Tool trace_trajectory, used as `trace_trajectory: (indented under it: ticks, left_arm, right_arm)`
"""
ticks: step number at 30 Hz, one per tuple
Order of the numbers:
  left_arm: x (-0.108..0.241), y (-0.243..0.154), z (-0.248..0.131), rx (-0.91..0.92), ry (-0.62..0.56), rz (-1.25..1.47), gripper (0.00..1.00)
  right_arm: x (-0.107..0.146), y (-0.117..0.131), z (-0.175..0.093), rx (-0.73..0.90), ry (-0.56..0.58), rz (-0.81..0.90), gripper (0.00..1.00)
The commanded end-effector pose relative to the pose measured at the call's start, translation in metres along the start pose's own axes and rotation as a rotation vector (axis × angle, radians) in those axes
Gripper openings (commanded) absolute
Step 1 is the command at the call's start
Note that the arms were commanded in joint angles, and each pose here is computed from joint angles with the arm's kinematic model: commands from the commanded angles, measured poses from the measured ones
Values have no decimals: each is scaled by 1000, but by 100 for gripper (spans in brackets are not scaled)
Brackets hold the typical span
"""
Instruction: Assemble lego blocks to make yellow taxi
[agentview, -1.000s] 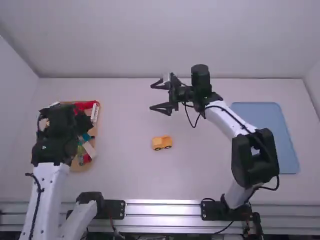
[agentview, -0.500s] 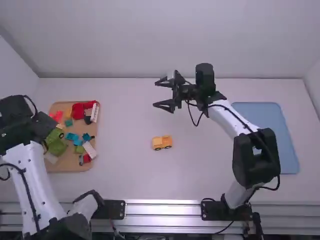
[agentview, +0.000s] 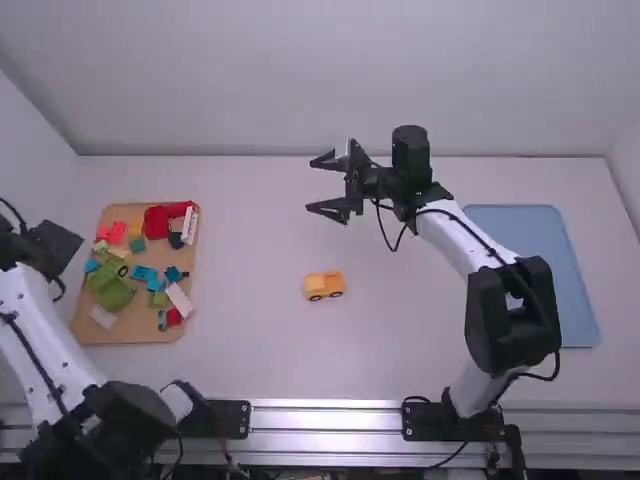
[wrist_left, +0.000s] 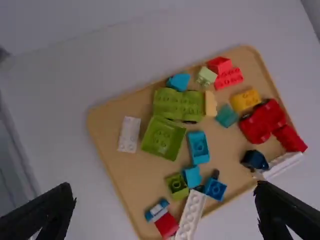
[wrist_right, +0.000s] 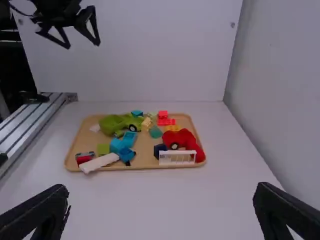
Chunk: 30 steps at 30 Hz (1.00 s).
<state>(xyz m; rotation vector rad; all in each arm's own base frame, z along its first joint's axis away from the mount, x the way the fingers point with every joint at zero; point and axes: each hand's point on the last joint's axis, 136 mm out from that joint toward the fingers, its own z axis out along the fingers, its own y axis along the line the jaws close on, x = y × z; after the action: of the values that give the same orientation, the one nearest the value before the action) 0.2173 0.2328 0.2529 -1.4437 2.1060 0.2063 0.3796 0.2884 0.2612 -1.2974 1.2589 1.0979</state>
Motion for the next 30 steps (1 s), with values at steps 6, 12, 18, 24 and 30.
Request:
trace_trajectory:
  ticks: [6,12,18,24,30]
  left_arm:
    - [-6,-99,25,108,105,212,94]
    - [-7,-146,61,74,136,275,94]
    - [-5,-144,120,-28,227,285,93]
    - [4,-115,170,-108,328,244,80]
    - [19,-96,206,-80,448,205,61]
  right_arm:
    - [-7,-4,2,8,-4,-6,99]
    - [-7,-4,2,7,-4,7,99]
    - [-7,-4,2,8,-4,7,99]
    - [-6,-4,2,9,-1,11,99]
    - [-6,-4,2,9,0,13,99]
